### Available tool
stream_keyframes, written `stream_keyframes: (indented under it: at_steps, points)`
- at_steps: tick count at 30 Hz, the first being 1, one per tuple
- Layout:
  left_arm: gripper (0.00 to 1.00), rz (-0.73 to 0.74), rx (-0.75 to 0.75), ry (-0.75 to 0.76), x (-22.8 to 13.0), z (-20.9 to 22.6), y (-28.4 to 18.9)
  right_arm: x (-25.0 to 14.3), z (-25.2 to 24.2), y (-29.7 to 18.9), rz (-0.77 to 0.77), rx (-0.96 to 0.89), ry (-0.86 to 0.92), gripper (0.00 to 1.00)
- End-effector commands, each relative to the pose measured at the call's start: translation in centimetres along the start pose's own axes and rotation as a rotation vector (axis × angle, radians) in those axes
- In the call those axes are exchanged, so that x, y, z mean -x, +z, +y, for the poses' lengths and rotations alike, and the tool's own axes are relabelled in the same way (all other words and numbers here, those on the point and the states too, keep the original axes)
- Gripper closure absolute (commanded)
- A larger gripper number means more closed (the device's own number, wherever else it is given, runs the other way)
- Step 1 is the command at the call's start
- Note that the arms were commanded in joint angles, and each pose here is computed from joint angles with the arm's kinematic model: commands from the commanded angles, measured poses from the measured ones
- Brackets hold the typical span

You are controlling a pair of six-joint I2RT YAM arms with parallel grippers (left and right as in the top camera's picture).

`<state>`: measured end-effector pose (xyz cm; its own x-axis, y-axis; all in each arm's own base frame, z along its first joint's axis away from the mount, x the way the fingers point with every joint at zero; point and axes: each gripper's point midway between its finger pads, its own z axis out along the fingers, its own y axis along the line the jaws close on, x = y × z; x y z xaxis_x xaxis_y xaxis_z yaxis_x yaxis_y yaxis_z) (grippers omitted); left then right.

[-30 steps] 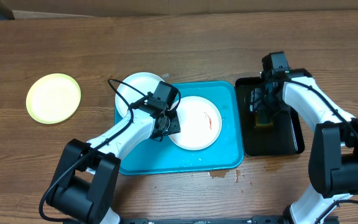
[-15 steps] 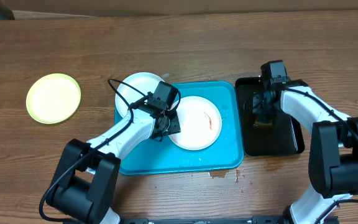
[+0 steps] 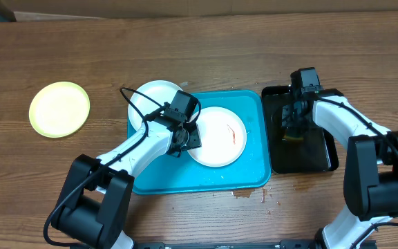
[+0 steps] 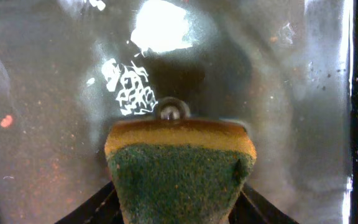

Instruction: Clean dirty plates on tray and stack at the side

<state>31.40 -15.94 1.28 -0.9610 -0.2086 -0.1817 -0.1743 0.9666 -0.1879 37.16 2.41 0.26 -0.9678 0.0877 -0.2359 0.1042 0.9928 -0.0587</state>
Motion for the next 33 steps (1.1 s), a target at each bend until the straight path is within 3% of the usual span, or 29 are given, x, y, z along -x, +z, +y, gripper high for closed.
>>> stream_keyframes:
  at_steps: [1,3,6,11,18,21,23,26,28,29,31,33]
  points:
    - [0.43,0.011,0.007,0.022,-0.3,0.2,0.3,-0.9,-0.1,0.1,0.021,-0.006,-0.008,0.37]
    - [0.43,0.011,0.007,0.022,-0.3,0.2,0.3,-1.0,0.2,0.1,0.027,0.012,-0.008,0.14]
    - [0.43,0.011,0.007,0.023,-0.4,0.2,0.3,-1.0,0.7,0.0,0.028,0.038,-0.009,0.01]
    - [0.43,0.011,0.007,0.022,-0.4,0.2,0.3,-0.6,0.6,-1.4,0.061,0.032,-0.014,0.00]
    - [0.43,0.012,0.007,0.022,-0.4,0.2,0.3,-3.2,0.0,-1.9,0.176,0.008,-0.003,0.01]
    - [0.43,0.012,0.007,0.022,-0.4,0.2,0.3,-3.6,0.0,-2.0,0.191,0.007,0.012,0.14]
    - [0.43,0.012,0.007,0.022,-0.4,0.2,0.3,-3.3,0.0,-1.9,0.180,0.009,0.012,0.32]
    - [0.43,0.012,0.007,0.022,-0.4,0.2,0.3,-2.8,0.1,-1.8,0.158,0.014,0.014,0.73]
    - [0.43,0.012,0.007,0.023,-0.4,0.2,0.3,-2.6,0.2,-1.8,0.152,0.014,0.011,0.79]
    - [0.43,0.013,0.008,0.023,-0.4,0.2,0.3,-2.6,0.1,-1.8,0.149,0.008,0.011,0.68]
    - [0.43,0.013,0.008,0.023,-0.4,0.2,0.3,-2.5,0.1,-1.8,0.145,0.008,0.011,0.18]
    - [0.43,0.013,0.007,0.023,-0.4,0.2,0.3,-2.0,-0.1,-1.7,0.125,-0.002,0.011,0.12]
